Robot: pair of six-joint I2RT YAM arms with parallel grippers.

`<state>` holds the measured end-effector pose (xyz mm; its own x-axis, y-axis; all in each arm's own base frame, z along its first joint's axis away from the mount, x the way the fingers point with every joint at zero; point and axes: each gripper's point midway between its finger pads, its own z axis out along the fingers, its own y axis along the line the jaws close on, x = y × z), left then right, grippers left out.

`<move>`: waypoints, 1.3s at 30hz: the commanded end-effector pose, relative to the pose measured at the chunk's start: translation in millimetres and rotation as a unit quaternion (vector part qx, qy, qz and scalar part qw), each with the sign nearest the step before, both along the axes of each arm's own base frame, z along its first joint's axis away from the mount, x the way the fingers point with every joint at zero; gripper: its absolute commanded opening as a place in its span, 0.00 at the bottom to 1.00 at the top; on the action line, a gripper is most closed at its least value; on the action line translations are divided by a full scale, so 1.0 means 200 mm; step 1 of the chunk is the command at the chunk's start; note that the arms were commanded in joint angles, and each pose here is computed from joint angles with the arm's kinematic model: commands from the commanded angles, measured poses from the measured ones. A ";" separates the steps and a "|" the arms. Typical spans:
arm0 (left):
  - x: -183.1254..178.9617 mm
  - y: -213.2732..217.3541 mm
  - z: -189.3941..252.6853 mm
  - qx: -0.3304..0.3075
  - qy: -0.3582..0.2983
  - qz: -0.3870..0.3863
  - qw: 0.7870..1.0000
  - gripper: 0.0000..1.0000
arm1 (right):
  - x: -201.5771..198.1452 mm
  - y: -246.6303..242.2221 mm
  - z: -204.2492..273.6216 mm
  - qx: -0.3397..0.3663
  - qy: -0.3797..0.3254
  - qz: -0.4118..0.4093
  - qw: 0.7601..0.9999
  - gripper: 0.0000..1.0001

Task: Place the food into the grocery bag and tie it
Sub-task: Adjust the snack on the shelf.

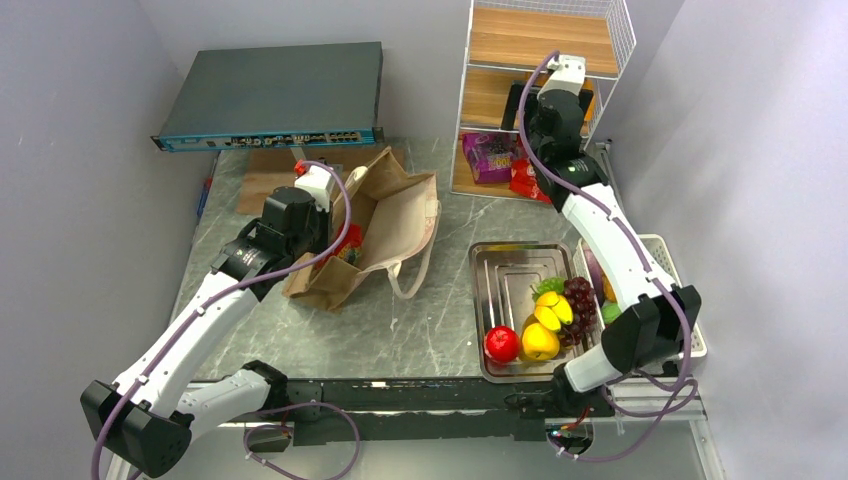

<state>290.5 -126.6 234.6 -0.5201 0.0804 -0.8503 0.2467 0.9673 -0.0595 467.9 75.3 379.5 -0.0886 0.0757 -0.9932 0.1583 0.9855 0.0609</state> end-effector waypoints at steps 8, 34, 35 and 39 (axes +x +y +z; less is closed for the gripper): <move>0.02 -0.01 0.11 -0.009 -0.031 -0.002 0.999 0.00 | 0.17 -0.11 0.05 0.001 -0.024 -0.023 0.999 0.99; 0.02 -0.02 0.10 -0.009 -0.027 -0.005 1.000 0.00 | 0.43 -0.30 -0.17 0.044 -0.019 -0.079 0.996 0.94; 0.02 -0.02 0.10 -0.009 -0.027 -0.005 1.000 0.00 | 0.44 -0.31 -0.16 0.047 -0.026 -0.084 0.995 0.91; 0.03 -0.02 0.09 -0.008 -0.024 -0.005 1.000 0.00 | 0.46 -0.34 -0.17 0.051 -0.028 -0.089 0.994 0.82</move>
